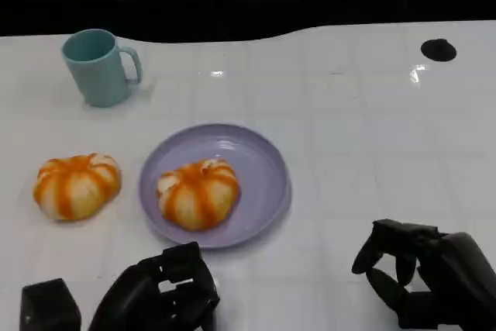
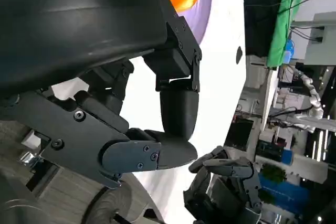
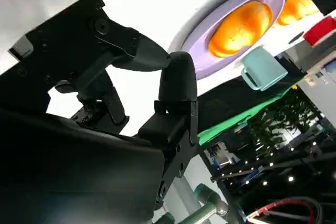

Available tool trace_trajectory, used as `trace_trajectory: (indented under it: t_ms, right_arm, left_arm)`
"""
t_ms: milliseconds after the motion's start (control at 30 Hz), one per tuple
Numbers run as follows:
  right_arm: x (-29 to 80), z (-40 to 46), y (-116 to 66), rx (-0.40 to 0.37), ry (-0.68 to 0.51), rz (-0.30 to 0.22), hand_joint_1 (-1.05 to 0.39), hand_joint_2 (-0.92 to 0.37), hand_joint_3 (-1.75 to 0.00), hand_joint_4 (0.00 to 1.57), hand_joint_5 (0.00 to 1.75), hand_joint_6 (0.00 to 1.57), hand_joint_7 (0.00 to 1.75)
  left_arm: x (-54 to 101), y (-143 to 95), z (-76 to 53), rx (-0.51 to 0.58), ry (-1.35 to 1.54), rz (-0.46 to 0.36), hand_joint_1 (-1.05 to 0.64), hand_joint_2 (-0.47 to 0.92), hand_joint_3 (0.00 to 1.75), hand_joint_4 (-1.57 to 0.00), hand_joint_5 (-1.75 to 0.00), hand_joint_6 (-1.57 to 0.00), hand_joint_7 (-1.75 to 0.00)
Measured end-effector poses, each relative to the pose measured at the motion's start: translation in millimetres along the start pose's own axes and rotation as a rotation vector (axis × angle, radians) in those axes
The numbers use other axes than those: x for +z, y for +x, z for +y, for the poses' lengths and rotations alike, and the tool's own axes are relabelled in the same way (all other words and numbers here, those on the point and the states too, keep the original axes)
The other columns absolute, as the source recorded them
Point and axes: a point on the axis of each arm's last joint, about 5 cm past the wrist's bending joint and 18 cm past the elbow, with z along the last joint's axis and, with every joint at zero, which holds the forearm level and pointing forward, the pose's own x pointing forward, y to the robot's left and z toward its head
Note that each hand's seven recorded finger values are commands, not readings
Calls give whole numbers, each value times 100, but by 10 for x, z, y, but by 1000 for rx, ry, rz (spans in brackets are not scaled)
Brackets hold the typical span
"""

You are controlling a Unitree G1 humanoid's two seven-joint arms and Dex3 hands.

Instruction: Grasp the bread from the table and place it into the plate.

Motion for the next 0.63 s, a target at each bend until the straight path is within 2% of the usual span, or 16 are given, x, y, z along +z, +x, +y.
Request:
trace_trajectory:
  t_ms: [267, 633]
  right_arm:
    - [-36, 24, 4, -3, 12, 3, -22, -47, -114, 82, 175, 68, 142]
    - [-30, 38, 3, -15, 22, -5, -23, -44, -118, 83, 175, 72, 137]
  left_arm:
    - [4, 30, 18, -1, 2, -1, -58, 69, 61, -78, -175, -76, -141]
    - [-3, 23, 24, 2, 3, -1, -57, 69, 61, -79, -175, -77, -140]
